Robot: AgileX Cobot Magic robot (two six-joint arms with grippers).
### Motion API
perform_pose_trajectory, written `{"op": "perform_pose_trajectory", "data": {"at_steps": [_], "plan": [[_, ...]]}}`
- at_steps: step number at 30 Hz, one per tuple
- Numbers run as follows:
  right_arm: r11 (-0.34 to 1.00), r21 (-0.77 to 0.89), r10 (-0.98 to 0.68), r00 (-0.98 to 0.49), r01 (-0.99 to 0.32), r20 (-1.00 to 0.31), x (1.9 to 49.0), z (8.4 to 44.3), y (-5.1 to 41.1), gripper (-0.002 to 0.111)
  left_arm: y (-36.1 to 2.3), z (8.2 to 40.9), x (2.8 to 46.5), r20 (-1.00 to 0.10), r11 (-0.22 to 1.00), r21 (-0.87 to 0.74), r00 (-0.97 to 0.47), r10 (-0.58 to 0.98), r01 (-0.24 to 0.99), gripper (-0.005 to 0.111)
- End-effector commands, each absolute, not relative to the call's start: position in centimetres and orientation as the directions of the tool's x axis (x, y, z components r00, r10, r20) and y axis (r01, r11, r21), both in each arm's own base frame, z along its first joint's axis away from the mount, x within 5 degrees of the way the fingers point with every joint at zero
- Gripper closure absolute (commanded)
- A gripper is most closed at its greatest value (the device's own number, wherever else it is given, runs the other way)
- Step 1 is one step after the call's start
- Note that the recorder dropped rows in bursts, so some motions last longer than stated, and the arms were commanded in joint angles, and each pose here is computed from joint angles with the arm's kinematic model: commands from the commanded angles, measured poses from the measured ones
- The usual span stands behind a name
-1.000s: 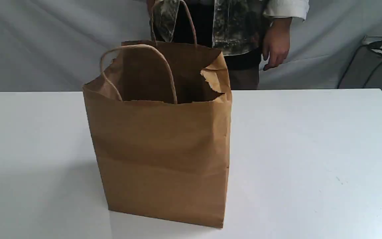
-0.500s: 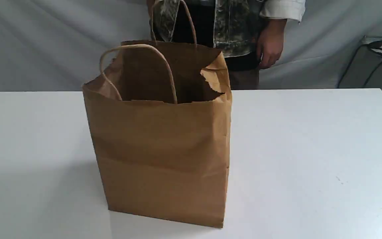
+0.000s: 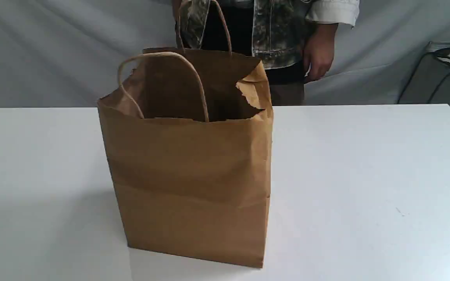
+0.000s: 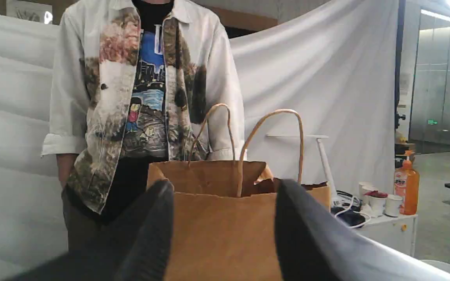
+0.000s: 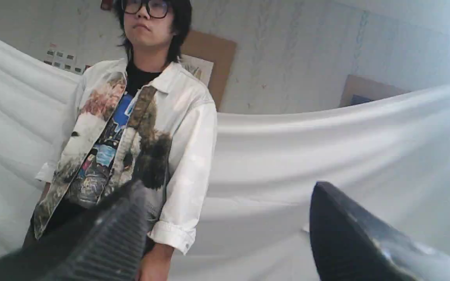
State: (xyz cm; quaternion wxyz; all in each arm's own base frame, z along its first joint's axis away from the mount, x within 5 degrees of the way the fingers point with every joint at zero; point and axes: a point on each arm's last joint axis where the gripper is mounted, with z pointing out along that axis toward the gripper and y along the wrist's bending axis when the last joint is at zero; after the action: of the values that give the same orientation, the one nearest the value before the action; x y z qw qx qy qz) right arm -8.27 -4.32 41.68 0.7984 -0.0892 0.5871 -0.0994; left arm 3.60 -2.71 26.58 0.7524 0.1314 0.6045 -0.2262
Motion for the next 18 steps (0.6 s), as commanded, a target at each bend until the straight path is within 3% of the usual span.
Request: {"op": "perform_pose_trajectory", "data": {"at_steps": [1,6,18], "plan": [[0.963,-0.265,-0.267,0.238,0.040,-0.934,-7.0,40.5,-4.0,0.048,-2.6,26.4,3.7,-0.967,0.866,-0.098,0.158,-0.199,0.490,0.080],[0.975,-0.224,-0.219,0.227,0.001,-0.949,-5.8,39.7,-3.4,0.048,-2.7,26.3,3.7,-0.956,0.846,-0.169,0.123,-0.265,0.505,0.107],[0.982,-0.191,-0.180,0.276,-0.014,-0.944,-5.6,39.9,-3.2,0.048,-1.8,22.7,5.1,-0.968,0.906,-0.215,0.041,-0.246,0.364,0.107]]}}
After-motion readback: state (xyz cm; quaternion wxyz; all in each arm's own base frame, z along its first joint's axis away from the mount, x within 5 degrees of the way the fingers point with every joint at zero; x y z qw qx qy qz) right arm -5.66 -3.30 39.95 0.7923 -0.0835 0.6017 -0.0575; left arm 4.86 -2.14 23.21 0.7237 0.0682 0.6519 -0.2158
